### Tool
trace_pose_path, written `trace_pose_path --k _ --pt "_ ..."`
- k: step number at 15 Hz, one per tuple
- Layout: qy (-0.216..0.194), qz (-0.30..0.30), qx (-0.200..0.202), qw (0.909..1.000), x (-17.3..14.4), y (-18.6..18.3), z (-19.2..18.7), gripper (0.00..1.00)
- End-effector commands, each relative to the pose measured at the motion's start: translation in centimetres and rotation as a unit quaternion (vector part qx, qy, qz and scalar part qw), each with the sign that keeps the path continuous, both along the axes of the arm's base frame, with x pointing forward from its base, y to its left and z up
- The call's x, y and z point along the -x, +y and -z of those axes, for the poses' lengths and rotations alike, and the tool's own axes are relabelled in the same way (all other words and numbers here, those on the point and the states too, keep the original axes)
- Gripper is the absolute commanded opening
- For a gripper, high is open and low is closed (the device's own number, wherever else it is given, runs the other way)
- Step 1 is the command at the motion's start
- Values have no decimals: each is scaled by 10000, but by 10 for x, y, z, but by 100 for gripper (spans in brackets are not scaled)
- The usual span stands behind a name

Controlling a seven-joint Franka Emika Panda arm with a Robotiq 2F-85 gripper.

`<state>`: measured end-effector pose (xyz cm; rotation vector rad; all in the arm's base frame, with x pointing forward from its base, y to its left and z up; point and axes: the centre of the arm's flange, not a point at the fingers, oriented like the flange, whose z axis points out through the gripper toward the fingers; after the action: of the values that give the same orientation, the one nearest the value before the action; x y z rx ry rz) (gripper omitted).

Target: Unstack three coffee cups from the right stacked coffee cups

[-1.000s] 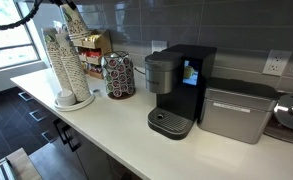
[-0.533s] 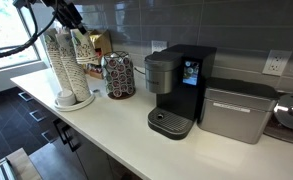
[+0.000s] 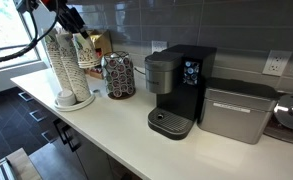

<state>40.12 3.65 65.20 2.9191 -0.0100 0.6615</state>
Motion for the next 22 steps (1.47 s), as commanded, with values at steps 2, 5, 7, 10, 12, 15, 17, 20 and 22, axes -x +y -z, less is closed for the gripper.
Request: trace_pose_path --k 2,5,7,10,12,15,17,20,22 --pt "173 -49 163 9997 -29 -40 72 42" --pt "384 -347 -41 9987 -34 -61 113 42" --pt "515 -549 -160 9970 -32 -78 133 42" --pt "738 -1005 -452 9912 -23 -102 156 42" --pt "848 -1394 -687 9842 -18 -109 169 42" --pt "928 -1744 -827 9768 -13 -114 185 42" --pt "903 -1584 -716 9806 -19 -113 179 67" --pt "924 -1634 -722 9796 -18 -112 182 67" --pt "875 -1771 -695 9778 -18 -112 192 42"
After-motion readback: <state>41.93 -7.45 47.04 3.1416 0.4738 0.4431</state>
